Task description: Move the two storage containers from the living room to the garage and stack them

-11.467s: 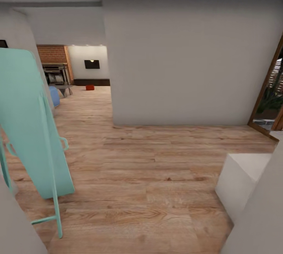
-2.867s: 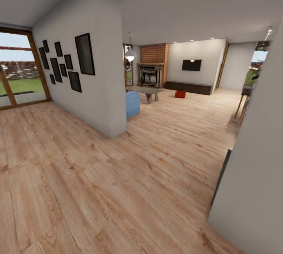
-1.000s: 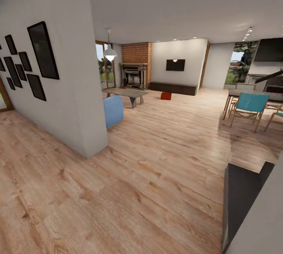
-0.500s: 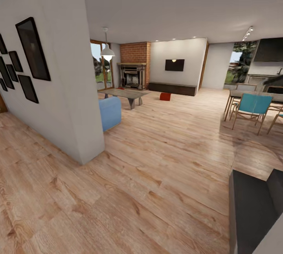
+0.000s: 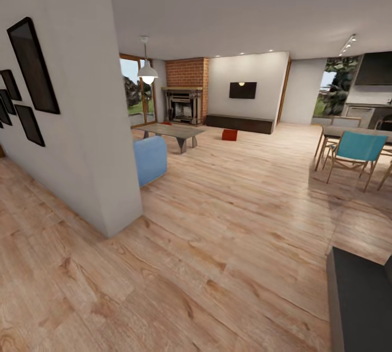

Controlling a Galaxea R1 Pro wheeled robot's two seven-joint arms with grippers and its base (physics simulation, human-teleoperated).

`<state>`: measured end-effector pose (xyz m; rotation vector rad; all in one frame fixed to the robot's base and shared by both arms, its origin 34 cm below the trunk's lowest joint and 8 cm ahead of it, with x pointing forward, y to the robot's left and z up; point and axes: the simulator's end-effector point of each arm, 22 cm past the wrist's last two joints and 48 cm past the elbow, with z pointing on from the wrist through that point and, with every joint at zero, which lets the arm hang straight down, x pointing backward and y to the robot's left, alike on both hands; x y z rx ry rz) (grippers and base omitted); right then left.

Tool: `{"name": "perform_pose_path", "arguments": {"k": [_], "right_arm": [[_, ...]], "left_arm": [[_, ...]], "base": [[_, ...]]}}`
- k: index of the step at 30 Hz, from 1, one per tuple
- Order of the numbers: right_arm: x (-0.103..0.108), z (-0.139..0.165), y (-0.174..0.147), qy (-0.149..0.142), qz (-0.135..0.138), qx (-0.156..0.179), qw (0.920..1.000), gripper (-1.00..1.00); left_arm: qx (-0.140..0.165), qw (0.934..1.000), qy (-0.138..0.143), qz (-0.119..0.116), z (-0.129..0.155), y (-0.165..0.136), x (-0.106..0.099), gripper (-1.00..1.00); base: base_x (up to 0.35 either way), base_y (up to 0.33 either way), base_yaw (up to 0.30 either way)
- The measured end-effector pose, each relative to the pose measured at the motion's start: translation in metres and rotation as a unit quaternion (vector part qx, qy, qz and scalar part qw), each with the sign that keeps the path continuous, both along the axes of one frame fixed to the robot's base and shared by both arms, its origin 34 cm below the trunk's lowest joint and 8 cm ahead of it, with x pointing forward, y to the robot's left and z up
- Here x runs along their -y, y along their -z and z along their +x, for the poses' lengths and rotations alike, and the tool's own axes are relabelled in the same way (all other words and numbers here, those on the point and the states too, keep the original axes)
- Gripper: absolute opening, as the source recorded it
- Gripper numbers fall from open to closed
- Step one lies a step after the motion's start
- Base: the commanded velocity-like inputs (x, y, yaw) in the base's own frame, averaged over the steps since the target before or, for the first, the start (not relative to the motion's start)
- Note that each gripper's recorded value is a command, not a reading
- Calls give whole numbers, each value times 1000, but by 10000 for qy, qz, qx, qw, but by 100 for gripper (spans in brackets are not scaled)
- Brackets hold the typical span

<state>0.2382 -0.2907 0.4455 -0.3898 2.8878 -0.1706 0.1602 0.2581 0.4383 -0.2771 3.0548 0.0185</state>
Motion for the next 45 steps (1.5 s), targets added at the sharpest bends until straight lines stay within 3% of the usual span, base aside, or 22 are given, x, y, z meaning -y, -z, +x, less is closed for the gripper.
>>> {"name": "perform_pose_path", "arguments": {"k": [8,19,45], "right_arm": [[-1,2,0,7,19,42,10000,100],[-2,1,0,26,30,34,10000,100],[1,1,0,1,16,35,10000,100]], "left_arm": [[-35,10000,-1,-5,-2,0,0,100],[-37,10000,-1,-7,-2,0,0,100],[-32,10000,0,-6,-1,0,0,100]], "base": [[324,0,-31],[324,0,-237],[324,7,-31]]}}
